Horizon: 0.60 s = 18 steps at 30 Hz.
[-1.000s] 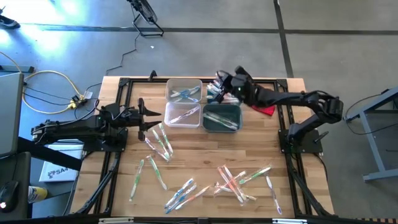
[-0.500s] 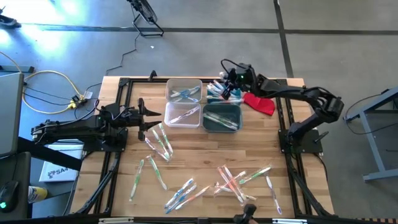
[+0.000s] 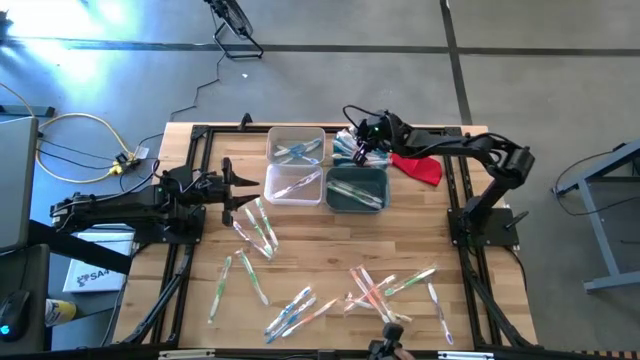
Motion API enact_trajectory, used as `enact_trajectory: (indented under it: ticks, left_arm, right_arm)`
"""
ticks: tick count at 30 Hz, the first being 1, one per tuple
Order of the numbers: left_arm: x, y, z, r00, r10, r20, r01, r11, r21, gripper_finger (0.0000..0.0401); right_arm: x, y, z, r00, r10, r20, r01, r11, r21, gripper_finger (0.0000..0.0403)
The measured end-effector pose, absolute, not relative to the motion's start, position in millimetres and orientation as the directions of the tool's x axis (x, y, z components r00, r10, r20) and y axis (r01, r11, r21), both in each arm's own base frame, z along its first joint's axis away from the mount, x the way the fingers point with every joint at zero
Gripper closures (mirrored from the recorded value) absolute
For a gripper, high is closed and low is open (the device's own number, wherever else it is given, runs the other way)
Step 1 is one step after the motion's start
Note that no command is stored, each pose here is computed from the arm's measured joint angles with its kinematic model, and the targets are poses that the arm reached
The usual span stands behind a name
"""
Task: Pick & Place Toothbrushes
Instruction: Put the orange toothbrush into the blue bin
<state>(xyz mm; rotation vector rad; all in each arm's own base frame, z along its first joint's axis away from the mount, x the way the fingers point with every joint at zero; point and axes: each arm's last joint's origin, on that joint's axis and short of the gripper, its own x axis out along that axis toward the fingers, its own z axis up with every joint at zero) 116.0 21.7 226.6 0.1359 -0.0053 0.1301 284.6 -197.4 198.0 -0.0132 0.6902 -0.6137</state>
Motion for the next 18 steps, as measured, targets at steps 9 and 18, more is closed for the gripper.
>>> enact_trajectory:
  ticks: [9, 18]
  left_arm:
    - [116, 22, 226, 0.992, 0.129, 0.013, -0.129, 0.979, 0.158, 0.0253]
    - [116, 22, 225, 0.992, 0.129, -0.007, -0.126, 0.980, 0.152, 0.0253]
  right_arm:
    - [285, -197, 197, 0.600, -0.528, -0.600, 0.507, 0.832, -0.225, 0.0340]
    - [284, -186, 189, 0.589, -0.429, -0.685, 0.430, 0.884, -0.184, 0.0252]
